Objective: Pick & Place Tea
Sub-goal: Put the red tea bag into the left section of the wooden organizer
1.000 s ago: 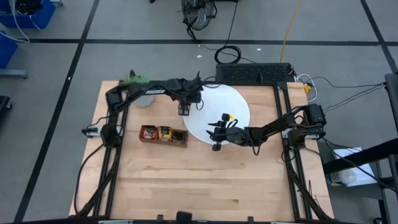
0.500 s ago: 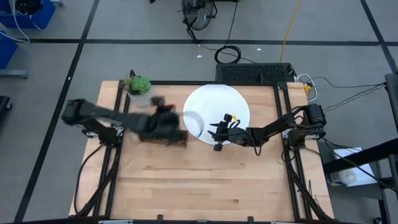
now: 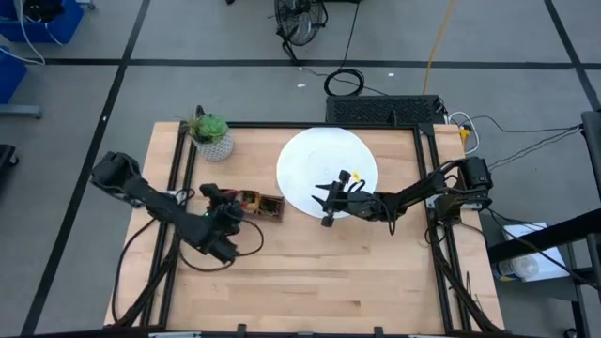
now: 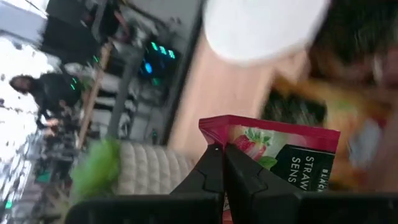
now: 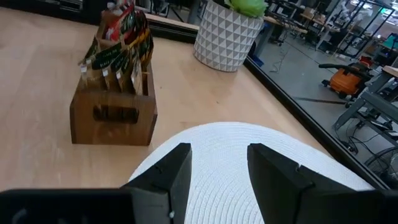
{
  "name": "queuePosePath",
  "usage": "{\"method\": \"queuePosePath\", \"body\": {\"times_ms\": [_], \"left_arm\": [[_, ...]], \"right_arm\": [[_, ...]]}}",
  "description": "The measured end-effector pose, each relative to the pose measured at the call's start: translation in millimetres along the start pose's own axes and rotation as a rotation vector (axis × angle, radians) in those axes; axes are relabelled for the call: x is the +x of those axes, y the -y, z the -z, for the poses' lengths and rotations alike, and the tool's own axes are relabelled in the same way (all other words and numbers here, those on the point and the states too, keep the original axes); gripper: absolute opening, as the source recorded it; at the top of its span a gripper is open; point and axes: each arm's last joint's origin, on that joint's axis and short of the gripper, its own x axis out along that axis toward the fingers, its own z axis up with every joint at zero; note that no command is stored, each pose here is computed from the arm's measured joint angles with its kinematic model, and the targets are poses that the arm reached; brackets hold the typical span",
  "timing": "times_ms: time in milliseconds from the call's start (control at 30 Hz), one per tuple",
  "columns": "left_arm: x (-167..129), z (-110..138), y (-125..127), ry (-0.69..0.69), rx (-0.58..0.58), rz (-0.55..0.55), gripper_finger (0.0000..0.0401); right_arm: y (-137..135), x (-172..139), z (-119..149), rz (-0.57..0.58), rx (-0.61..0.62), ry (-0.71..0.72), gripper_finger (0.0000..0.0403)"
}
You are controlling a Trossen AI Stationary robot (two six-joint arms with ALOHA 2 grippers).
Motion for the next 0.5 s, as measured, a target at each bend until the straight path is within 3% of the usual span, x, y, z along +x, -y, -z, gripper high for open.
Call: {"method": "queuePosePath", "body": {"times_ms": [100, 500], "left_arm": [[-1.0, 7.2, 1.3, -0.077, 0.013, 0.009, 0.0002], [-5.3, 30.9, 4.9, -0.165, -0.036, 0.009, 0.0002]], "right_arm": [[-1.7, -1.0, -1.8, -0.005, 0.005, 0.016, 0.0141], [-2.6, -1.6, -2.5, -0.006, 0.001, 0.021, 0.0141]]}}
